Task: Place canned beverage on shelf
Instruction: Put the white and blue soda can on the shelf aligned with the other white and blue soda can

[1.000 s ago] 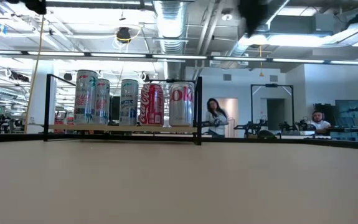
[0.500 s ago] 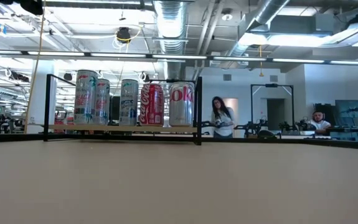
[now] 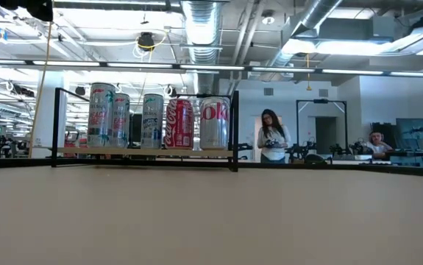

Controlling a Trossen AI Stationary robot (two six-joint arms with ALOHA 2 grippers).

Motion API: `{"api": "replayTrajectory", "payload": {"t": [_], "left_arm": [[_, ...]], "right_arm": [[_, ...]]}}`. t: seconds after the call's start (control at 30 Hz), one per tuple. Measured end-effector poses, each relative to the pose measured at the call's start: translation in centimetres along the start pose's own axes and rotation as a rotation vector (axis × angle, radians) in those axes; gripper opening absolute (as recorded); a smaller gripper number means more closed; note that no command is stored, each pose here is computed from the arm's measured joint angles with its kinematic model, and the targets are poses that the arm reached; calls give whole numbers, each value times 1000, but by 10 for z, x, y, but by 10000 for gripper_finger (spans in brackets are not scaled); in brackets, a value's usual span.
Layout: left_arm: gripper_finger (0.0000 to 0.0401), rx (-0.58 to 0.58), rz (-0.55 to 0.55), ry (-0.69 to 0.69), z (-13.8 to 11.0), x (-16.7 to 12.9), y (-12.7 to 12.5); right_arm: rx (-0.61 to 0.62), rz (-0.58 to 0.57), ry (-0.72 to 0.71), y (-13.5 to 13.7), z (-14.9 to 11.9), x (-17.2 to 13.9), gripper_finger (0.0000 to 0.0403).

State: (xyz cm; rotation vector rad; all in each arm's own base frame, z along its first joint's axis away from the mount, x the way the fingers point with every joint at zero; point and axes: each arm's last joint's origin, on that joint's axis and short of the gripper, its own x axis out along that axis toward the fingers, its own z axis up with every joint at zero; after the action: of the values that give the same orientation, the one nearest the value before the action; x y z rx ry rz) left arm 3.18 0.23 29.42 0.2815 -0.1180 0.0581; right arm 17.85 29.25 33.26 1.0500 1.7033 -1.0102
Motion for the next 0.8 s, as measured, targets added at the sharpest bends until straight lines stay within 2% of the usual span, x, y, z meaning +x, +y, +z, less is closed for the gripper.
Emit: {"api": "replayTrajectory", "payload": {"t": [0.33, 0.6, 0.73, 0.8], "left_arm": [[0, 4, 1, -4, 0, 0, 0], [0, 2, 1, -4, 0, 0, 0], [0, 1, 1, -1, -1, 0, 0], [0, 0, 0, 0, -1, 0, 0]], "right_arm": [[2, -61, -101, -6, 12, 25, 384], [-13, -29, -72, -19, 22, 23, 384], [-45, 11, -29, -17, 26, 35, 384], [-53, -6, -4, -18, 27, 43, 384]]}}
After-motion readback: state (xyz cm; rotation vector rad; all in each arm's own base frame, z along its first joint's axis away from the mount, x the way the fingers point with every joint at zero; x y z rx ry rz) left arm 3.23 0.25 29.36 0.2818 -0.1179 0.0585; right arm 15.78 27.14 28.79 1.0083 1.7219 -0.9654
